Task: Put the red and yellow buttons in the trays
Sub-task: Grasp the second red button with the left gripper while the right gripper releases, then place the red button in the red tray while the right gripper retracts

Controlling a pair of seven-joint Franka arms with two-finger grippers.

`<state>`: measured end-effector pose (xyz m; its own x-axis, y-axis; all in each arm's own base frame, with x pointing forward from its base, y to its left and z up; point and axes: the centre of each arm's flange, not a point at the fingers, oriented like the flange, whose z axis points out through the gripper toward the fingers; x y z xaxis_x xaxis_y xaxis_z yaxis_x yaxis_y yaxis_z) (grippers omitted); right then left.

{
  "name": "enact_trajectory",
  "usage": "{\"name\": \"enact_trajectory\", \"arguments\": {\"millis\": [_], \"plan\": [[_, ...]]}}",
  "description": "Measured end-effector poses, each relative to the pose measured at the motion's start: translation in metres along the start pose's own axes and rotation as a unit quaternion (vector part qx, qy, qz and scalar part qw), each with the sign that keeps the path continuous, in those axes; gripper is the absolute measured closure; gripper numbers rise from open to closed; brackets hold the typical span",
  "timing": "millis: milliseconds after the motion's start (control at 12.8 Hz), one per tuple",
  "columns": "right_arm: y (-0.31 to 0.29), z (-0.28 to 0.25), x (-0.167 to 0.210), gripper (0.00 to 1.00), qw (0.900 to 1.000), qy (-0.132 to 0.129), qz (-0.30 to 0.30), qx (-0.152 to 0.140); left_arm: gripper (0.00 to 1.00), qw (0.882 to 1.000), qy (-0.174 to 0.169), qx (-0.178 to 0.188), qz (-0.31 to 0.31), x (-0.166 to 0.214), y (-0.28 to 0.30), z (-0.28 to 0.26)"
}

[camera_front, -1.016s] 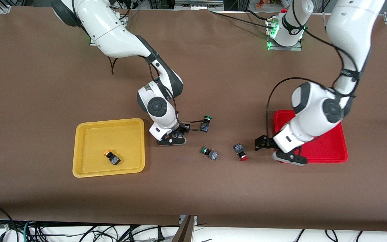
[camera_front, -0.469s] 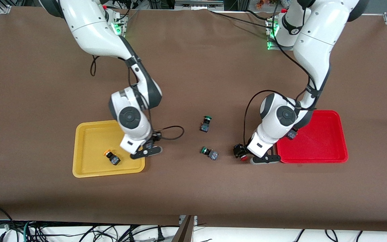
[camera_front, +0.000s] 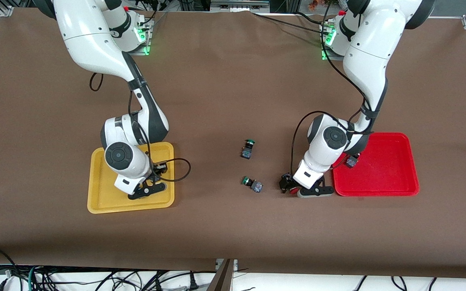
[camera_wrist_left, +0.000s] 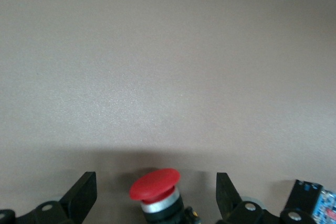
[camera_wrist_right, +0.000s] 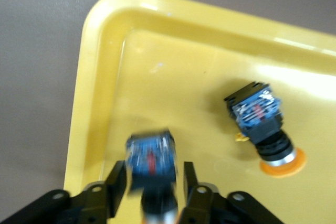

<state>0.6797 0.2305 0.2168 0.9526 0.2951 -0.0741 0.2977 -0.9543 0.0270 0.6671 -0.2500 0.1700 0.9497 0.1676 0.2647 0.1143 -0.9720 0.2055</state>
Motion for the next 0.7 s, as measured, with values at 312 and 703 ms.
{"name": "enact_trajectory", "arguments": {"millis": [312,703], "plan": [[0.001,-0.002,0.000,0.01,1.000,0.002,0.006,0.007,0.32,1.000,0.004,0.002,-0.001,0.002,-0.005,0.003],[0.002,-0.075,-0.004,0.00,1.000,0.016,0.015,0.015,0.89,1.000,0.008,0.002,-0.002,0.007,-0.006,0.001]]}}
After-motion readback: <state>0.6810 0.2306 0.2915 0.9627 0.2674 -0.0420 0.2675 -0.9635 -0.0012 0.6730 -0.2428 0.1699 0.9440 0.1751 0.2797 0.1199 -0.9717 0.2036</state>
